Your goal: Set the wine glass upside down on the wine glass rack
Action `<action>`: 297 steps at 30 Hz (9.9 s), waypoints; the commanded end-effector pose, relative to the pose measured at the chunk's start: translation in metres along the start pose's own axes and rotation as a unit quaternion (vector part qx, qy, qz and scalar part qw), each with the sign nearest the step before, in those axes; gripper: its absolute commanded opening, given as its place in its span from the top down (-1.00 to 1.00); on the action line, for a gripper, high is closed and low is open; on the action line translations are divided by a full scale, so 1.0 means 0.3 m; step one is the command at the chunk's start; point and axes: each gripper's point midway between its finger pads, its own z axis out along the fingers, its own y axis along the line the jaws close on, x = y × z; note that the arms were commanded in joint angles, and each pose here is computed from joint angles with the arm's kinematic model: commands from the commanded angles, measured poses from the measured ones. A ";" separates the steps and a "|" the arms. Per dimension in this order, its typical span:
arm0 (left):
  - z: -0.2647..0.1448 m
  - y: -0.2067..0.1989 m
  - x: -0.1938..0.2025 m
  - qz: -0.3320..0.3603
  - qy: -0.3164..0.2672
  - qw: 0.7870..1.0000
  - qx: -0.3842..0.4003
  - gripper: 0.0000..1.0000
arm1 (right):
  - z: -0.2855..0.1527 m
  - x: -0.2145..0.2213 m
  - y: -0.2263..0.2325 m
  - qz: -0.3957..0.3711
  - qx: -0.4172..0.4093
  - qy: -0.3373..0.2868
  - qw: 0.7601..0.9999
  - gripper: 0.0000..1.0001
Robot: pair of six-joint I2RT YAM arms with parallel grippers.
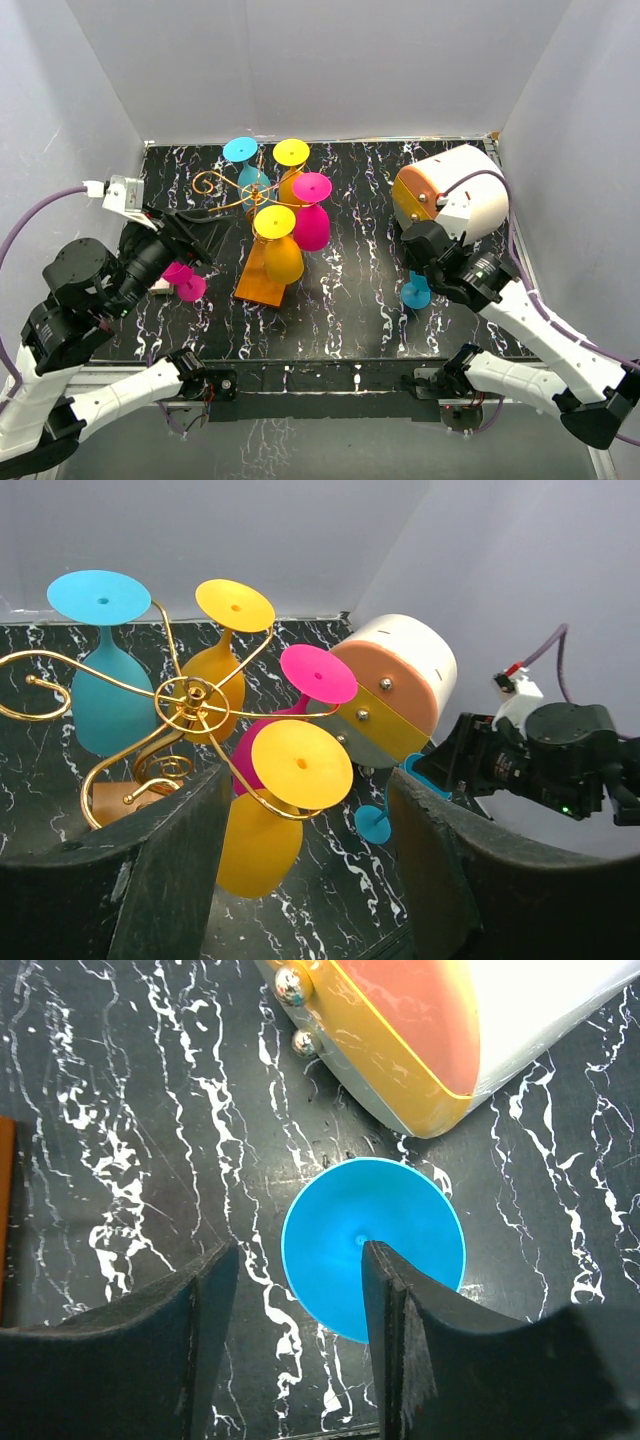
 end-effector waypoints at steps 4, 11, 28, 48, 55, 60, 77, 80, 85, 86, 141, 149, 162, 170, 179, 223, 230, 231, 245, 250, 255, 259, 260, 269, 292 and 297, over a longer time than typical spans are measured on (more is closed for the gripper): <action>0.010 -0.040 0.016 0.014 0.011 0.999 0.034 -0.25 | 0.068 0.074 0.009 0.001 0.017 0.017 1.000 0.10; 0.002 -0.098 0.006 0.014 0.010 0.997 0.081 -0.27 | 0.100 0.134 0.026 -0.003 0.007 0.035 0.999 0.35; 0.009 -0.231 0.026 -0.021 0.018 0.983 0.183 -0.63 | -0.023 -0.012 0.123 0.038 -0.106 -0.007 0.994 1.00; 0.026 -0.552 -0.047 -0.132 0.030 0.905 0.403 -0.89 | -0.578 -0.543 0.045 0.307 -0.350 -0.271 0.843 1.00; 0.173 -0.607 -0.070 -0.251 0.073 0.892 0.368 -0.60 | -0.695 -0.653 0.013 0.355 -0.392 -0.326 0.784 1.00; 0.324 -0.648 -0.042 -0.326 0.095 0.871 0.355 -0.44 | -0.698 -0.690 0.013 0.380 -0.393 -0.344 0.763 1.00; 0.629 -0.730 0.054 -0.407 0.037 0.884 0.227 -0.19 | -0.665 -0.731 0.011 0.499 -0.383 -0.304 0.715 1.00; 0.657 -0.737 0.066 -0.409 0.030 0.886 0.218 -0.15 | -0.678 -0.741 0.013 0.505 -0.392 -0.306 0.706 1.00; 0.678 -0.743 0.089 -0.410 0.027 0.891 0.196 -0.06 | -0.693 -0.753 0.011 0.509 -0.402 -0.313 0.693 1.00; 0.684 -0.737 0.092 -0.408 0.023 0.893 0.189 -0.05 | -0.696 -0.754 0.010 0.508 -0.404 -0.315 0.692 1.00; 0.564 -0.747 0.248 0.070 0.004 0.937 0.342 1.00 | -0.732 -0.482 -0.016 0.272 -0.404 -0.223 0.844 -0.37; 0.561 -0.730 0.300 0.141 0.003 0.923 0.358 1.00 | -0.834 -0.549 0.005 0.272 -0.445 -0.229 0.822 -0.40; 0.468 -0.789 0.328 0.201 -0.028 0.865 0.458 1.00 | -0.751 -0.538 0.113 0.335 -0.423 -0.129 0.832 -0.18; 0.448 -0.789 0.338 0.220 -0.043 0.852 0.474 1.00 | -0.692 -0.498 0.156 0.342 -0.415 -0.102 0.837 0.05; 0.430 -0.795 0.351 0.225 -0.049 0.841 0.490 1.00 | -0.658 -0.466 0.190 0.348 -0.419 -0.082 0.835 0.38; 0.429 -0.808 0.288 -0.264 0.201 0.890 0.312 0.07 | -0.721 -0.479 0.153 0.345 -0.466 -0.128 0.805 1.00; 0.419 -0.834 0.292 -0.271 0.216 0.879 0.328 0.44 | -0.715 -0.473 0.174 0.339 -0.472 -0.122 0.805 1.00; 0.418 -0.836 0.293 -0.274 0.217 0.877 0.330 0.53 | -0.712 -0.471 0.176 0.339 -0.471 -0.121 0.805 1.00; 0.389 -0.892 0.127 -0.275 0.172 0.860 0.395 1.00 | -0.744 -0.515 0.141 0.340 -0.466 -0.150 0.803 -0.07; 0.469 -0.829 -0.003 -0.221 0.122 0.892 0.374 1.00 | -0.791 -0.545 0.086 0.333 -0.474 -0.197 0.790 -0.53; 0.577 -0.669 -0.149 -0.219 0.075 0.915 0.330 1.00 | -0.809 -0.551 0.028 0.343 -0.466 -0.221 0.785 -0.59; 0.640 -0.530 -0.245 -0.216 0.042 0.931 0.293 1.00 | -0.803 -0.542 0.021 0.342 -0.460 -0.218 0.789 -0.58; 0.650 -0.497 -0.269 -0.216 0.037 0.932 0.290 1.00 | -0.800 -0.539 0.022 0.341 -0.459 -0.216 0.791 -0.57; 0.687 -0.163 -0.436 -0.226 -0.016 0.951 0.212 1.00 | -0.806 -0.542 0.011 0.342 -0.456 -0.217 0.793 -0.55; 0.347 0.577 -0.401 -0.246 -0.159 0.936 -0.193 1.00 | -0.759 -0.504 0.000 0.351 -0.435 -0.203 0.804 -0.51; 0.246 0.588 -0.329 -0.254 -0.175 0.922 -0.233 1.00 | -0.742 -0.493 0.006 0.352 -0.431 -0.198 0.807 -0.51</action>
